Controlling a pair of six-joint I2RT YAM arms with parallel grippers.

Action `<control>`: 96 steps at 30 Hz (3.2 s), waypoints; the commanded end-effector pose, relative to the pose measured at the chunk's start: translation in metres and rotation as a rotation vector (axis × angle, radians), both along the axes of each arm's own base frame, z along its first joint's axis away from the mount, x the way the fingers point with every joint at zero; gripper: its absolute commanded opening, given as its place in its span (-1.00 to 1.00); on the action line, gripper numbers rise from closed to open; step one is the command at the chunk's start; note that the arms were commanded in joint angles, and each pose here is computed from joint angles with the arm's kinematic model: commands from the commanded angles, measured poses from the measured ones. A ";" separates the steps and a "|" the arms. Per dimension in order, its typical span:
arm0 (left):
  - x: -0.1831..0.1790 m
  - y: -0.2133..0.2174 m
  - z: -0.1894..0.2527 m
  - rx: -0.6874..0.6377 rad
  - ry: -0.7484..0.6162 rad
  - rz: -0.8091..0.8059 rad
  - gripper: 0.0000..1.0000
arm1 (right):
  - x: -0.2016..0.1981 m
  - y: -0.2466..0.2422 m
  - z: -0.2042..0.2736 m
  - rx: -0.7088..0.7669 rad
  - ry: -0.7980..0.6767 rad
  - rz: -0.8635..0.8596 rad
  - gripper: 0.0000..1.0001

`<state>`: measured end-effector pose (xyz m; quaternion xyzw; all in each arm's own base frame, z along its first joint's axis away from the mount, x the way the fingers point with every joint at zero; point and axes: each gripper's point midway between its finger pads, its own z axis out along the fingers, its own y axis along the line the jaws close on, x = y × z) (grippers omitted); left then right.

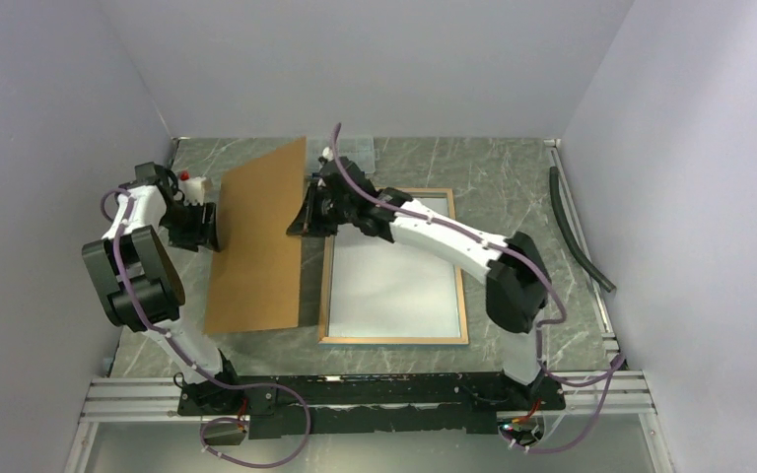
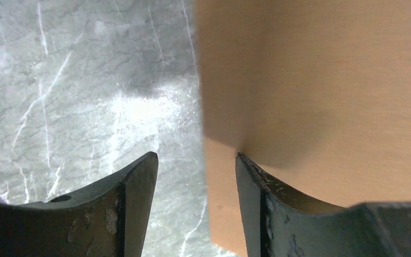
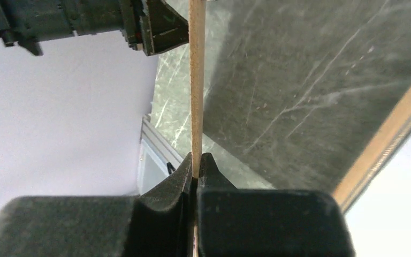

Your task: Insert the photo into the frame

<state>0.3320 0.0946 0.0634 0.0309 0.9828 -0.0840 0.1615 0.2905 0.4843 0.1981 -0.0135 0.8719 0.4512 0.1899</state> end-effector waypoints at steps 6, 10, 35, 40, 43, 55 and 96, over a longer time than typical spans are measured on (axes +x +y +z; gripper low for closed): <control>0.007 0.008 0.060 -0.083 -0.092 0.119 0.35 | -0.002 -0.089 0.188 -0.088 -0.572 -0.069 -1.00; 0.005 0.013 0.066 -0.082 -0.102 0.134 0.37 | -0.016 -0.127 0.220 -0.213 -0.707 -0.103 -1.00; 0.000 0.008 0.072 -0.089 -0.115 0.140 0.38 | -0.063 -0.249 0.231 -1.426 -1.327 -0.307 -1.00; -0.001 0.007 0.071 -0.096 -0.115 0.139 0.38 | -0.069 -0.221 0.170 -1.441 -1.358 -0.144 -1.00; -0.001 0.006 0.072 -0.096 -0.117 0.137 0.38 | -0.071 -0.206 0.136 -1.432 -1.354 -0.044 -1.00; -0.004 0.005 0.073 -0.094 -0.124 0.127 0.39 | -0.079 -0.169 0.036 -1.410 -1.296 0.163 -1.00; -0.019 -0.069 0.059 -0.124 -0.071 -0.150 0.45 | -0.117 -0.073 -0.015 -0.803 -0.758 0.483 0.99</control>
